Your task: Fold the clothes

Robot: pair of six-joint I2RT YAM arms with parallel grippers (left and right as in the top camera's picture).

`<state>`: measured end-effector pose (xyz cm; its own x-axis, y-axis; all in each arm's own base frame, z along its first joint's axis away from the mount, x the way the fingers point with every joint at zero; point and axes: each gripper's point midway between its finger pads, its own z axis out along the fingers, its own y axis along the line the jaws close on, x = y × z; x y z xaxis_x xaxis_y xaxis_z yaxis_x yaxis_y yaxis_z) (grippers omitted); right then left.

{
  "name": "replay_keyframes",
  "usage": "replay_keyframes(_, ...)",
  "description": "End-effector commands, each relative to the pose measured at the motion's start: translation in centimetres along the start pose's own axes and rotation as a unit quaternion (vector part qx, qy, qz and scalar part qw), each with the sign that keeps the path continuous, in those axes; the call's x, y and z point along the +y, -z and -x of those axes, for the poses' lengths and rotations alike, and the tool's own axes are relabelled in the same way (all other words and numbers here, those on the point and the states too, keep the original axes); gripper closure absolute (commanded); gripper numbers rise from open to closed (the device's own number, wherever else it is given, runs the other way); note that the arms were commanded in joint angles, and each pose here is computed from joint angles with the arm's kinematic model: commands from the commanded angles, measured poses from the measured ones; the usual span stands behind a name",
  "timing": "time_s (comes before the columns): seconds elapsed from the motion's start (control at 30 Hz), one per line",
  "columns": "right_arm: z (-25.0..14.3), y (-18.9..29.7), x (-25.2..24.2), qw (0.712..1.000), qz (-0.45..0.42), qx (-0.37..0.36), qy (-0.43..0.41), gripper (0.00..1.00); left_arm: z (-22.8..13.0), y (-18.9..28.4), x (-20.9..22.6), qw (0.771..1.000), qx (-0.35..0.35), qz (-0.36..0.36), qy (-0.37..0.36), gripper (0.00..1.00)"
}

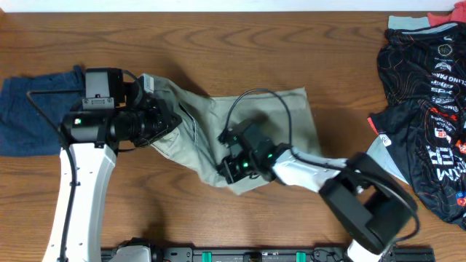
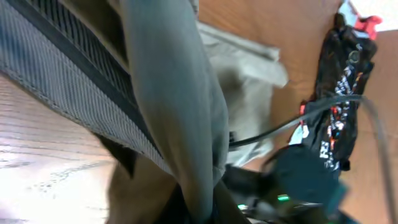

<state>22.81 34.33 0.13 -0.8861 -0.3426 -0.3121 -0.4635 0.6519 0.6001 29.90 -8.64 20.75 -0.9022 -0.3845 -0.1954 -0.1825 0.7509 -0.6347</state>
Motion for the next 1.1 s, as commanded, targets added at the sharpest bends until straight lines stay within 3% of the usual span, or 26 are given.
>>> replay_keyframes(0.0, -0.5, -0.7, 0.1, 1.000, 0.009, 0.006, -0.010, 0.98, 0.7, 2.0, -2.2, 0.999, -0.030, -0.034, -0.010, 0.94)
replay_keyframes(0.13, 0.7, -0.3, -0.2, 1.000, 0.004, -0.012, -0.010, 0.94, 1.0, 2.6, -2.8, 0.998, -0.048, -0.042, -0.024, 0.94)
replay_keyframes(0.23, 1.7, 0.7, -0.2, 1.000, 0.009, -0.019, -0.009, 0.85, 0.8, 2.5, -2.6, 0.998, -0.041, -0.039, -0.019, 0.94)
replay_keyframes(0.43, 4.4, 5.9, -0.4, 0.999, -0.008, -0.043, 0.008, 0.78, 0.5, 2.1, -1.1, 0.999, -0.036, -0.001, -0.015, 0.94)
replay_keyframes(0.6, 6.3, 12.4, -5.0, 0.987, -0.124, -0.099, -0.027, 0.70, 0.6, 2.1, -0.7, 0.999, -0.037, 0.008, -0.018, 0.94)
replay_keyframes(0.83, 2.0, 19.0, -16.1, 0.929, -0.334, -0.065, -0.144, 0.65, 0.6, 2.0, -0.7, 0.999, -0.036, 0.008, -0.017, 0.94)
replay_keyframes(1.07, -1.8, 19.7, -20.7, 0.898, -0.391, -0.007, -0.203, 0.69, 0.6, 2.0, -0.7, 0.999, -0.036, 0.008, -0.017, 0.94)
